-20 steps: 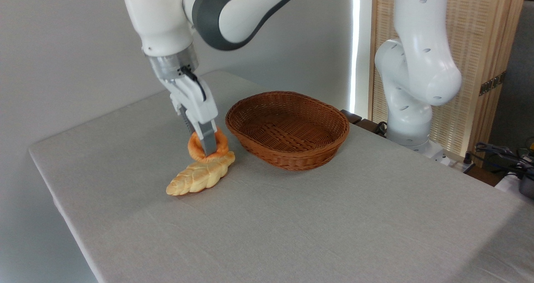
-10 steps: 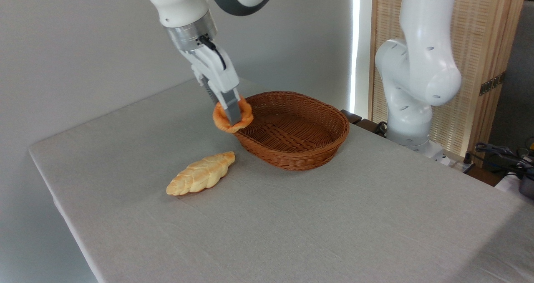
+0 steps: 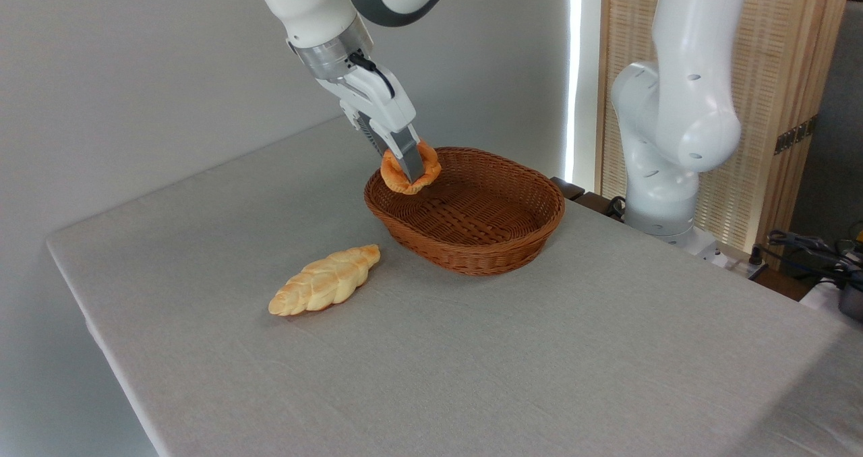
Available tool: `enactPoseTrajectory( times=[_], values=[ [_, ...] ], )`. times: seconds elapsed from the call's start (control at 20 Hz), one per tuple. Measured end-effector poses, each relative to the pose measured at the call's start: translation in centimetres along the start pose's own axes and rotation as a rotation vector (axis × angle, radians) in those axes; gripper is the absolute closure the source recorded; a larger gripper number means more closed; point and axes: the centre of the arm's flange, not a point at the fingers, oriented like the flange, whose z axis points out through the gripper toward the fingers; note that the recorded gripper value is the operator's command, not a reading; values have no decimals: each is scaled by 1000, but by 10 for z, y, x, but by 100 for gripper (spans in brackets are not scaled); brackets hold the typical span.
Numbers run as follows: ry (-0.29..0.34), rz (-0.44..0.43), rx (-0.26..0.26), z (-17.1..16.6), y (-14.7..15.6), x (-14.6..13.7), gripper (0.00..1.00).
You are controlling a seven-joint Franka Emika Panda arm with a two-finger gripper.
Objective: Put bread into the basket
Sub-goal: 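Lift the orange bread and carry it over the wicker basket, then lower the orange bread into the basket and open the gripper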
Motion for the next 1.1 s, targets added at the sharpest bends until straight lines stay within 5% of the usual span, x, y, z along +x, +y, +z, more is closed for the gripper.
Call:
enactPoseTrajectory(
  times=[0.1,1.1],
  values=[
    [-19,-1,-4,8,6,3,0],
    [-45,14,-7,20,13,7,0]
  ],
)
